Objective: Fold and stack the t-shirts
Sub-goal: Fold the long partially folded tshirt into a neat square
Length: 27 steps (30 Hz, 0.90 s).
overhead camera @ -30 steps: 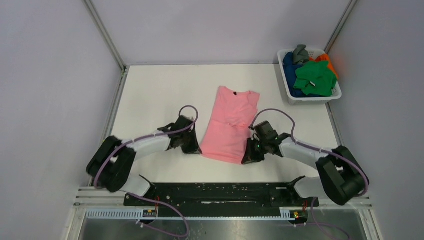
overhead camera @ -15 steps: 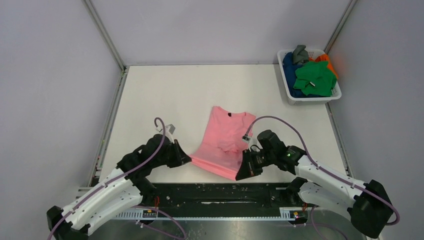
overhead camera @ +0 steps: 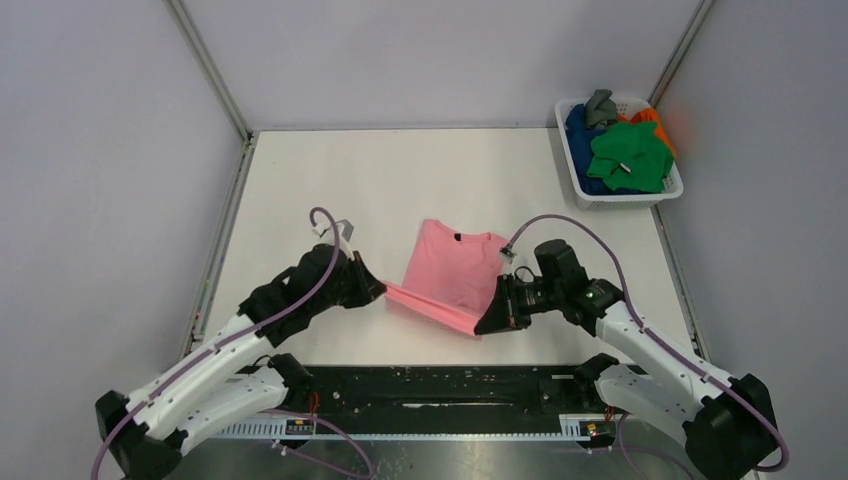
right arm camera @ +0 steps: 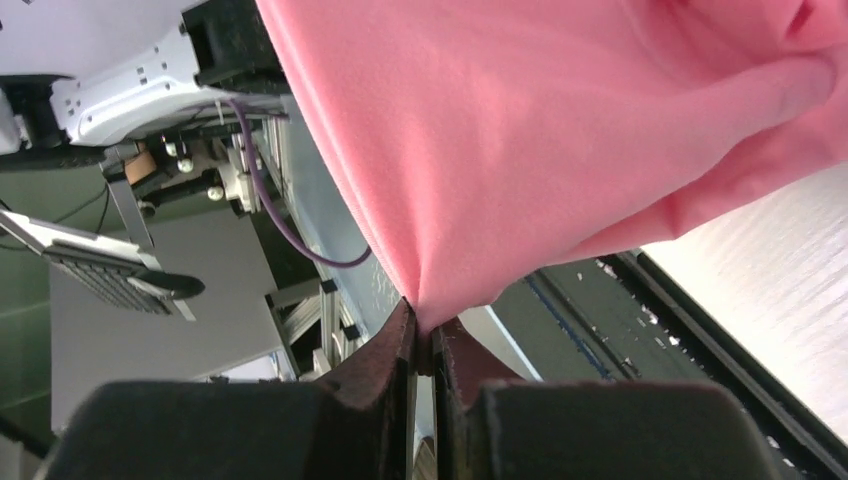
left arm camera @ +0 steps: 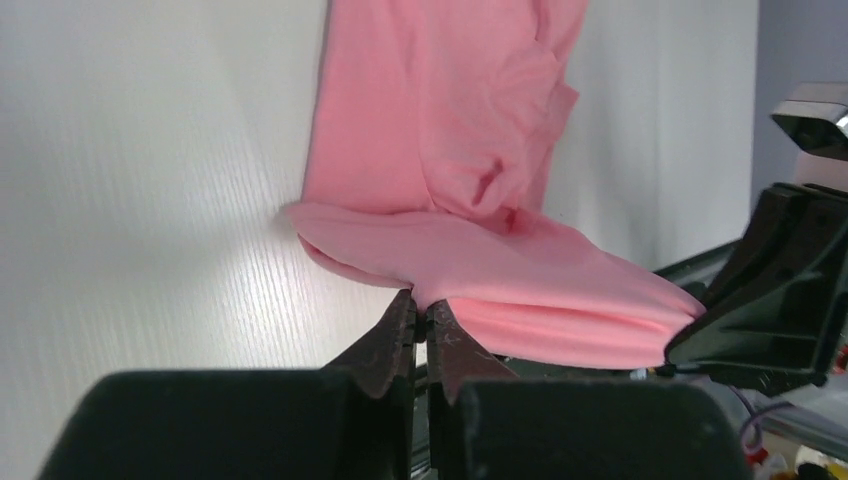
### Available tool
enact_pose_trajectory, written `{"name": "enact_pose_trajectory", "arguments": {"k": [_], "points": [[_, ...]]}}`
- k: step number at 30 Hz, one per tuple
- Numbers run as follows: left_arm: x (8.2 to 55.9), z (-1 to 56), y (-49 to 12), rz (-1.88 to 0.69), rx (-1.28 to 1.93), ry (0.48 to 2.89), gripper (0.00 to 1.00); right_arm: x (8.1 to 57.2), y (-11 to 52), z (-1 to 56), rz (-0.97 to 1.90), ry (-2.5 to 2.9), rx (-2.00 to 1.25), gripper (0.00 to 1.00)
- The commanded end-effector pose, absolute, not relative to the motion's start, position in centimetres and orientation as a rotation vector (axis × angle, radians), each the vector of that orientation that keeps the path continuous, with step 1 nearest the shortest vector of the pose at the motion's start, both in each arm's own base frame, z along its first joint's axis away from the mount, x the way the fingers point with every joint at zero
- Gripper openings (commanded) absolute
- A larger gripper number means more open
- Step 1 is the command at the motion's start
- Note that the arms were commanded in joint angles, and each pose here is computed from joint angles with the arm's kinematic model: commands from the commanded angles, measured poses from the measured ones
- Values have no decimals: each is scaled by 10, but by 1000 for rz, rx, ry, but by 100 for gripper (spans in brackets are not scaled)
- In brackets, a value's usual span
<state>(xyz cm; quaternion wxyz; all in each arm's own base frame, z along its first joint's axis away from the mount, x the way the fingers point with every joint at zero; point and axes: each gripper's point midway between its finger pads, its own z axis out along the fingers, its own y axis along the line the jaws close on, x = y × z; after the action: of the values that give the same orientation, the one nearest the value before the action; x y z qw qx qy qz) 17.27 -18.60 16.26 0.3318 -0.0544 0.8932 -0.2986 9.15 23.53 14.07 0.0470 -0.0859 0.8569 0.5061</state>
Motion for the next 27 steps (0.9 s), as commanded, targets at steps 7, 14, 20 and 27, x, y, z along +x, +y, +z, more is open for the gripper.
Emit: {"name": "enact_pose_trajectory", "arguments": {"k": [7, 14, 20, 27], "points": [[279, 212, -197, -623, -257, 2154, 0, 145, 219, 169, 1511, 2549, -158, 3], [323, 219, -211, -622, -232, 2165, 0, 184, 210, 173, 1518, 2537, -52, 2], [362, 210, -226, -618, -206, 2200, 0, 216, 197, 164, 1517, 2551, 51, 2], [404, 170, -247, -643, -192, 2304, 0, 254, 190, 139, 1482, 2598, 169, 3]]}}
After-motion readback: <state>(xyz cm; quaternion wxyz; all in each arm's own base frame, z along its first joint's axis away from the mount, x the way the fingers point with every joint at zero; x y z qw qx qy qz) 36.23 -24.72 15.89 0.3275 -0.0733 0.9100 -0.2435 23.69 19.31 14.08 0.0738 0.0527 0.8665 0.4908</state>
